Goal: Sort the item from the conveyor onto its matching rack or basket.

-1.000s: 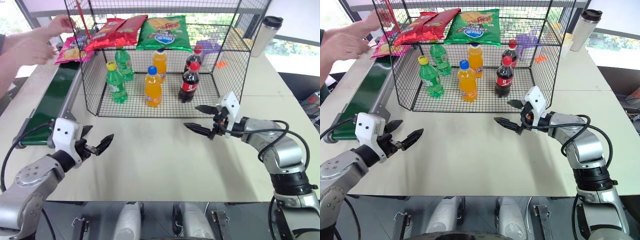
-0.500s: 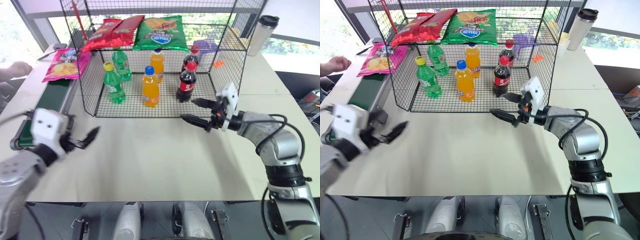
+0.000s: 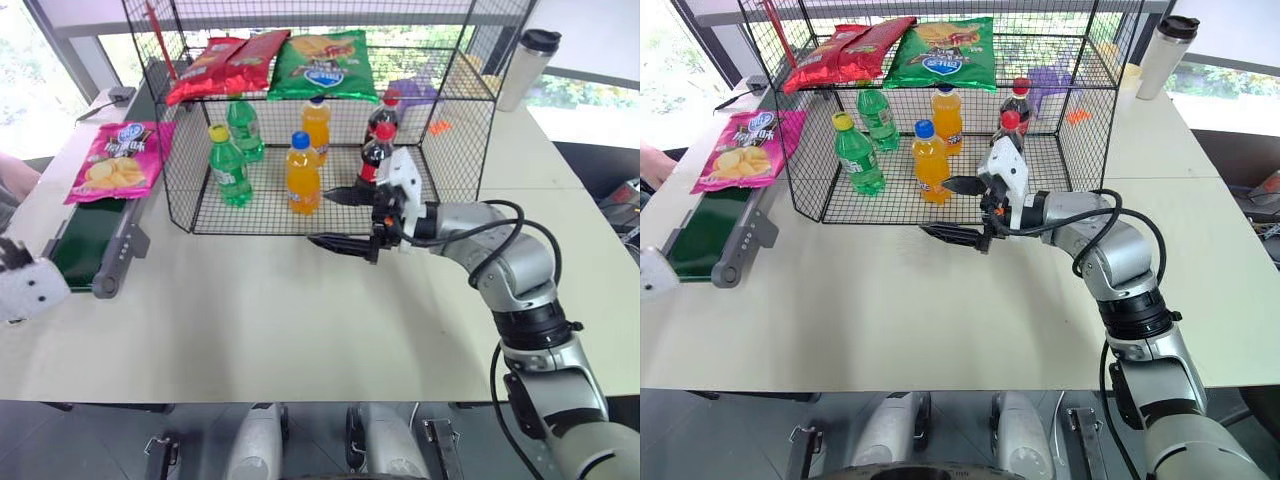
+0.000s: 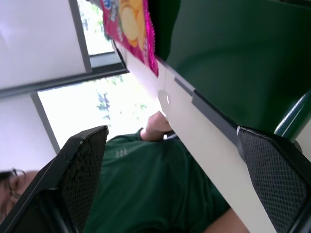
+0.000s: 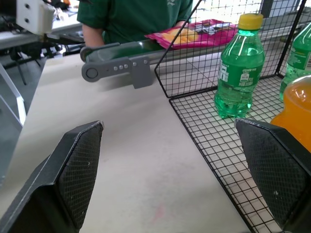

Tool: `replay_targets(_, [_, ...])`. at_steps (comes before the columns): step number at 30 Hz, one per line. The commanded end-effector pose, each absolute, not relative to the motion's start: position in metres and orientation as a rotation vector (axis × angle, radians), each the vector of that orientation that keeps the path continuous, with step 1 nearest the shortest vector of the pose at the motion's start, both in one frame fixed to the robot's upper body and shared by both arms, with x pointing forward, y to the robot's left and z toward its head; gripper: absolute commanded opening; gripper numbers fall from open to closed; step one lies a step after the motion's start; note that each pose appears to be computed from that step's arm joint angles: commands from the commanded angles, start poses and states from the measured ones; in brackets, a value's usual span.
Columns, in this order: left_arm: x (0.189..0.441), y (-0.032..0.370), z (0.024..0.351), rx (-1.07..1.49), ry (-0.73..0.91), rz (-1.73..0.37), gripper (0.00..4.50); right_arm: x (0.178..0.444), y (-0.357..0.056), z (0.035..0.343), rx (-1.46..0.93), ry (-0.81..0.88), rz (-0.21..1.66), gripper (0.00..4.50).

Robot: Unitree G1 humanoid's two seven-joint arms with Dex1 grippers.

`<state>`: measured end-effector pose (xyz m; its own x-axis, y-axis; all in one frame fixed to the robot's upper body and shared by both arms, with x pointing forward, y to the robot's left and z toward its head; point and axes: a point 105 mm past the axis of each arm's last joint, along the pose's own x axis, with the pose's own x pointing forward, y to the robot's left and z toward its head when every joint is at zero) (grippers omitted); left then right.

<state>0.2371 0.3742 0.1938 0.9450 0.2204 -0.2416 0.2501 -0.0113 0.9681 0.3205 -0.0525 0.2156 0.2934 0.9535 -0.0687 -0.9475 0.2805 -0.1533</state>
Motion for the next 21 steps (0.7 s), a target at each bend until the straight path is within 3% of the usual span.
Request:
replay_targets(1, [0.237,0.380,0.192,1.642,0.343,0.023,4.44,0.319,-0.057,0.226,-0.195,-0.091,1.265,4.50])
replay_targets(13, [0.258,0.362,0.198,1.645,0.229,0.050,4.44,0.322,-0.064,0.222,-0.185,-0.090,1.219,4.50])
replay_targets(21, [0.271,0.356,0.177,1.610,0.262,-0.024,4.44,0.324,-0.067,0.221,-0.184,-0.094,1.185,4.50])
